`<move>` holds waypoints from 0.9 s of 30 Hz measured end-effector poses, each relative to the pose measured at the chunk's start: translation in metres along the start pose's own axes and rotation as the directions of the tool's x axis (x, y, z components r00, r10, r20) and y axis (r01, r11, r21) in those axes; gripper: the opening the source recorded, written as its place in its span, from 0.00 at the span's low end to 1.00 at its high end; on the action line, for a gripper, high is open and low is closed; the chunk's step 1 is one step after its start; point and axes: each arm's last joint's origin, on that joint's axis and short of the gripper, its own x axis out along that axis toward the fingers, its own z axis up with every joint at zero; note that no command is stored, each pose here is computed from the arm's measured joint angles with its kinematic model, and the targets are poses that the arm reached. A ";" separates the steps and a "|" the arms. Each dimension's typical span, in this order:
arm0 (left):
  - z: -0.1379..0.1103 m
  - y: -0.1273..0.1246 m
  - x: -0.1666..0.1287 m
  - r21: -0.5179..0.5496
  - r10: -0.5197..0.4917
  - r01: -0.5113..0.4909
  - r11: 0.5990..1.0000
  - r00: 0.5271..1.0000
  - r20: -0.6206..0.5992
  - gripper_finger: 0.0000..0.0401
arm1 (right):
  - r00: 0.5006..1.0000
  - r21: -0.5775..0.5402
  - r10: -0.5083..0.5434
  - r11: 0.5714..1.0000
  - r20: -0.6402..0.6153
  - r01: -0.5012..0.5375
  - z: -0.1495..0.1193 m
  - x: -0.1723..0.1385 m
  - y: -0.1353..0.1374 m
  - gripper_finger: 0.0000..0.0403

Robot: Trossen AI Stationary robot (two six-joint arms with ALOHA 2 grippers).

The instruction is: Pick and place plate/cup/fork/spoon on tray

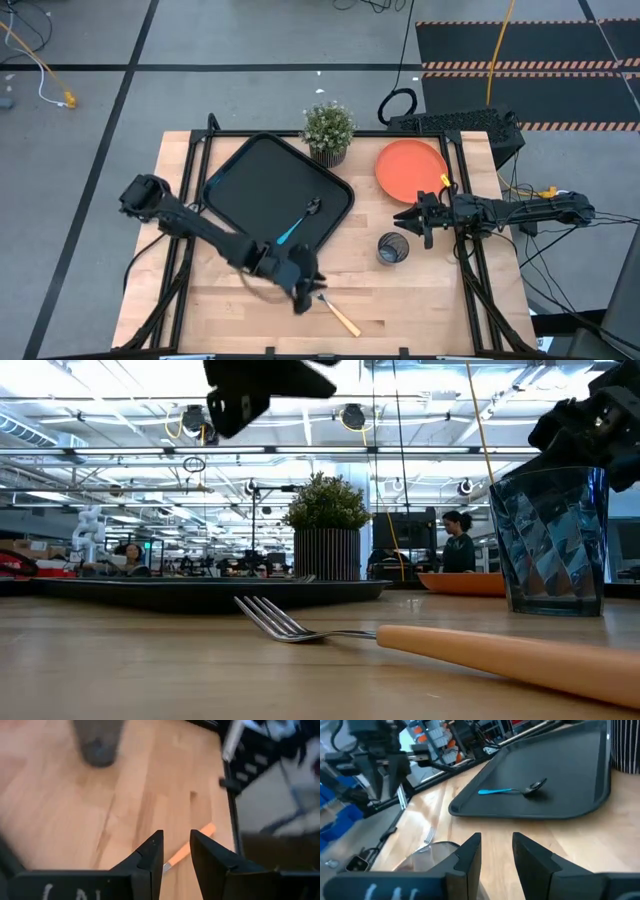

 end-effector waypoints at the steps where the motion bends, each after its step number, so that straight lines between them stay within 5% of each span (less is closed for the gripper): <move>1: -0.003 -0.003 0.000 0.061 0.004 -0.004 0.998 1.000 0.004 0.24 | 1.000 -0.006 0.019 1.000 0.000 -0.019 0.000 0.000 0.001 0.26; 9: 0.002 -0.002 -0.001 0.048 0.155 -0.164 0.985 0.978 0.142 0.24 | 0.933 -0.050 0.355 0.934 0.050 -0.353 0.014 -0.003 0.016 0.26; 16: 0.046 0.003 -0.006 0.039 0.104 -0.139 0.990 0.873 0.476 0.24 | 0.774 -0.258 0.593 0.801 0.223 -0.540 0.038 -0.016 0.033 0.26; 19: 0.061 0.015 -0.006 0.114 0.035 -0.109 0.987 0.857 0.515 0.24 | 0.694 -0.368 0.655 0.750 0.297 -0.550 0.047 -0.023 0.038 0.26; 23: 0.069 0.044 0.000 0.194 0.032 -0.130 0.972 0.898 0.439 0.24 | 0.680 -0.435 0.658 0.742 0.325 -0.510 0.049 -0.025 0.039 0.26; 27: 0.074 0.072 -0.012 0.228 0.146 -0.227 0.947 0.935 0.324 0.24 | 0.767 -0.364 0.550 0.824 0.330 -0.434 0.046 -0.019 0.033 0.26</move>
